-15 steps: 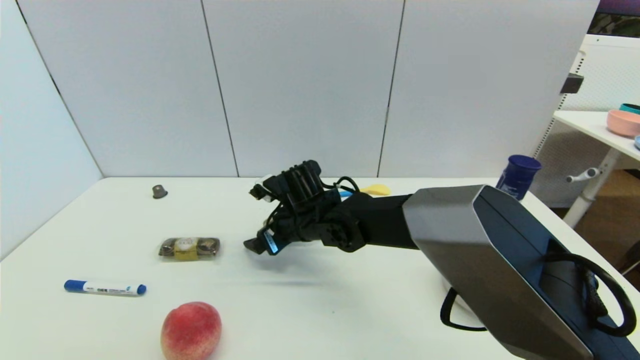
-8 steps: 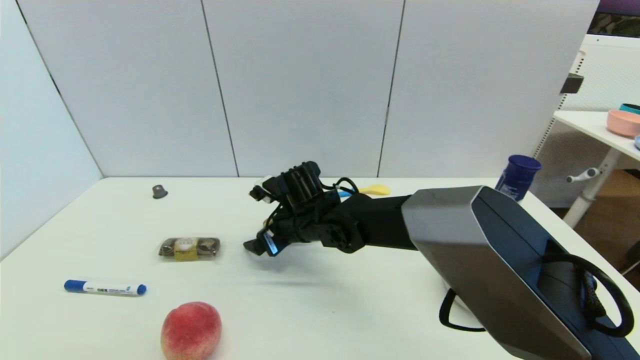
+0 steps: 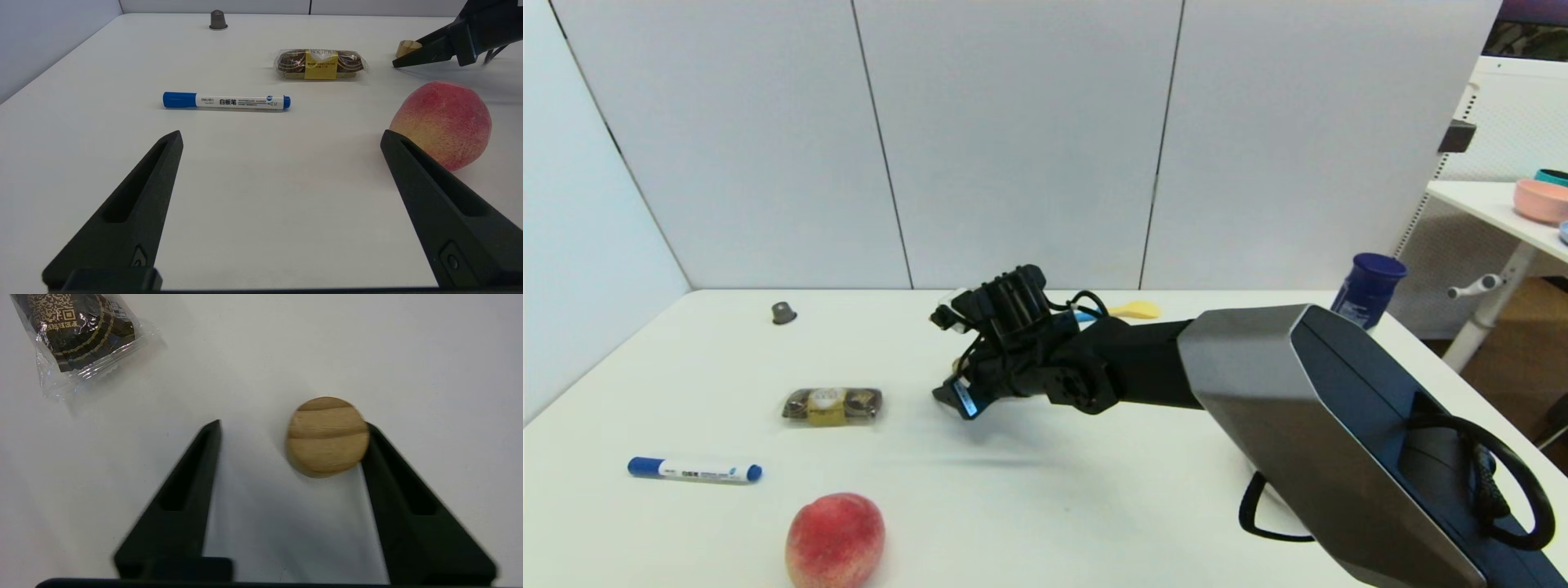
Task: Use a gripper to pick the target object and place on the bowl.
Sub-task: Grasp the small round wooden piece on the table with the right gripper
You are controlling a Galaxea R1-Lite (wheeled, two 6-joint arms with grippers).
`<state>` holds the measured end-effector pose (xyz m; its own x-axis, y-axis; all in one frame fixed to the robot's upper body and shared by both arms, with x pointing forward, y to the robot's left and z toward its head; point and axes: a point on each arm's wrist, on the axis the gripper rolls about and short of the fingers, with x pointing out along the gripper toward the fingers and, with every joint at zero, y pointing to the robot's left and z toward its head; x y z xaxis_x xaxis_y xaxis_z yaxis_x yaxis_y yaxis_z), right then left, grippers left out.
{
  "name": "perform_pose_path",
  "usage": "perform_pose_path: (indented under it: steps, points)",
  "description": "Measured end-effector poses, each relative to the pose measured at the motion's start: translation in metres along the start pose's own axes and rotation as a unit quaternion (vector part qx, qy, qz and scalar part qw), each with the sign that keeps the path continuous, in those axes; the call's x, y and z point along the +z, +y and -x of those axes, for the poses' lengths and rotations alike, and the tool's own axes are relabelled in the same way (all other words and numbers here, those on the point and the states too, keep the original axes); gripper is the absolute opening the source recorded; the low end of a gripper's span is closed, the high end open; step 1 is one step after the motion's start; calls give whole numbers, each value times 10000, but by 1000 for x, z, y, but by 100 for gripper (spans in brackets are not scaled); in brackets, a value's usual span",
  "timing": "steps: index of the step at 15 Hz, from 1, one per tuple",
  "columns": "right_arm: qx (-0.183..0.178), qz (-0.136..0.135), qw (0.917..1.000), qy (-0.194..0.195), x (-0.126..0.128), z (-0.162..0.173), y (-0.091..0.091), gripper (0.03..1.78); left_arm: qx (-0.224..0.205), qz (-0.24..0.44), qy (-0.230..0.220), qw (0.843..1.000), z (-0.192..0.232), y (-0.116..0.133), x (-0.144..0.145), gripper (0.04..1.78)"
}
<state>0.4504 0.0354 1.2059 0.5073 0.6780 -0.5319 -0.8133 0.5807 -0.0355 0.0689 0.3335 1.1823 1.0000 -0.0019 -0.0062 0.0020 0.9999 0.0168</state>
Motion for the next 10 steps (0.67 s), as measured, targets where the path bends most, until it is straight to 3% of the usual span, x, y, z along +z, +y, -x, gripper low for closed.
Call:
perform_pose_path:
  steps: [3,4,10]
  points:
    - [-4,-1,10000,-1,0,0,0,75,1,0,1,10000,0,0,0,171]
    - [-4,-4,10000,-5,0,0,0,47,1,2,1,10000,0,0,0,171]
    - [-3,-5,10000,2,1,2,0,47,0,0,1,10000,0,0,0,171]
